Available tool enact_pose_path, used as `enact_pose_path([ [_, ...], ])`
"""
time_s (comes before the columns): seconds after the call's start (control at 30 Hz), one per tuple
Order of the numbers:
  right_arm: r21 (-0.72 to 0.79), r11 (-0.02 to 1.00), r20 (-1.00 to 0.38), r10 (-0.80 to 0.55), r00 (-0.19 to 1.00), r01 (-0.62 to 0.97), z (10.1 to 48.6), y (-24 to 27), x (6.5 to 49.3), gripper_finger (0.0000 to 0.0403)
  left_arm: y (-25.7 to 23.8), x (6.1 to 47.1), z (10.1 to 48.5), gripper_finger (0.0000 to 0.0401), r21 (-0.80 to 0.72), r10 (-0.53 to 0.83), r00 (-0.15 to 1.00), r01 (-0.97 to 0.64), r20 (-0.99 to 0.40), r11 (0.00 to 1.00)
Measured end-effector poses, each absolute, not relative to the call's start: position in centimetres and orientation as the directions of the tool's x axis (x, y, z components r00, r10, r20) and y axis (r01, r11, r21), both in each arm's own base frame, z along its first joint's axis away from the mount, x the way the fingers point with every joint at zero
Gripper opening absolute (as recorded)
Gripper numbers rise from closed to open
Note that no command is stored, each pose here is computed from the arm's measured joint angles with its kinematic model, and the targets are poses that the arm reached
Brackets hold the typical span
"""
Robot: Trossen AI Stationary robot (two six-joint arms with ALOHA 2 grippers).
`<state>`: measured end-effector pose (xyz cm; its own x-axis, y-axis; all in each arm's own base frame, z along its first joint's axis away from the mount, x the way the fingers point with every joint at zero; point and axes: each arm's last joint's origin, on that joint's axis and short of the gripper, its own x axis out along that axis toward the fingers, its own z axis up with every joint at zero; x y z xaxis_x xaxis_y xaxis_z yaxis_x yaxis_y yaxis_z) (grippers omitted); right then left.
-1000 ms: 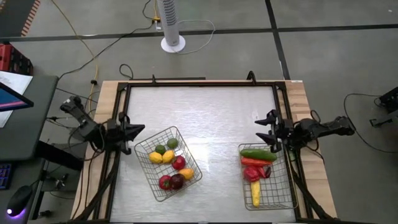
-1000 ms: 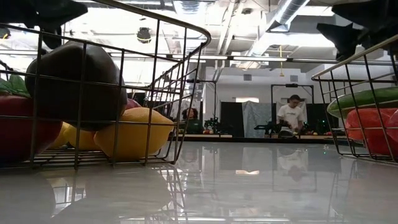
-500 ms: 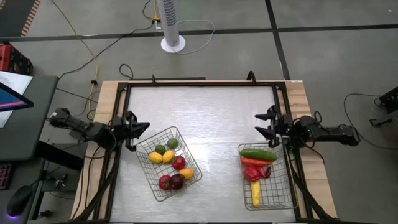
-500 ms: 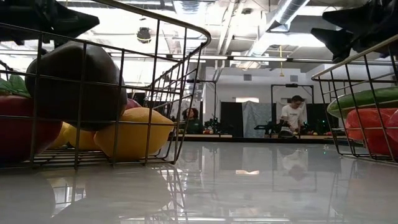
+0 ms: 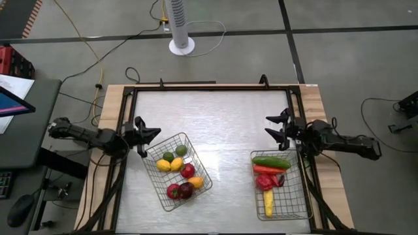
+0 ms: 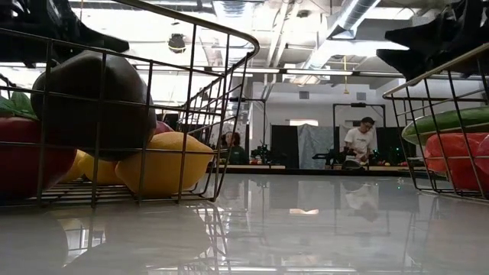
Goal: Sort produce into baskets
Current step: Return to Home Position
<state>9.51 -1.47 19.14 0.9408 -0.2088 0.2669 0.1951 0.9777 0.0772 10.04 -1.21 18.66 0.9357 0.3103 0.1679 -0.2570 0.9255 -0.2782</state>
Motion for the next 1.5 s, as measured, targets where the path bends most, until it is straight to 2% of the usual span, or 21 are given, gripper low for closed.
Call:
enact_pose_path([
  [0.33, 0.06, 0.962, 0.076, -0.269, 0.96, 0.265, 17.3, -1.9, 9.7, 0.0281, -1.6, 10.1, 18.1, 0.0, -0.24, 0.278, 0.954, -0.245, 0.115, 0.939],
  [0.53, 0.055, 0.95, 0.019, -0.307, 0.951, 0.306, 16.7, -2.2, 9.7, 0.0281, -1.7, 10.1, 17.8, 0.0, -0.232, 0.284, 0.954, -0.257, 0.093, 0.938],
  [0.77, 0.054, 0.951, 0.012, -0.306, 0.952, 0.305, 16.6, -2.2, 9.7, 0.0281, -1.4, 10.0, 17.6, 0.0, -0.179, 0.371, 0.926, -0.353, 0.074, 0.918],
  [1.0, 0.056, 0.951, 0.008, -0.306, 0.952, 0.305, 16.6, -2.2, 9.7, 0.0281, -1.1, 9.9, 17.6, 0.0, -0.188, 0.466, 0.882, -0.448, 0.068, 0.874],
  [1.5, 0.053, 0.951, 0.004, -0.306, 0.952, 0.305, 16.6, -2.2, 9.7, 0.0281, -1.1, 9.9, 16.2, 0.0, -0.058, 0.472, 0.88, -0.474, -0.055, 0.879],
])
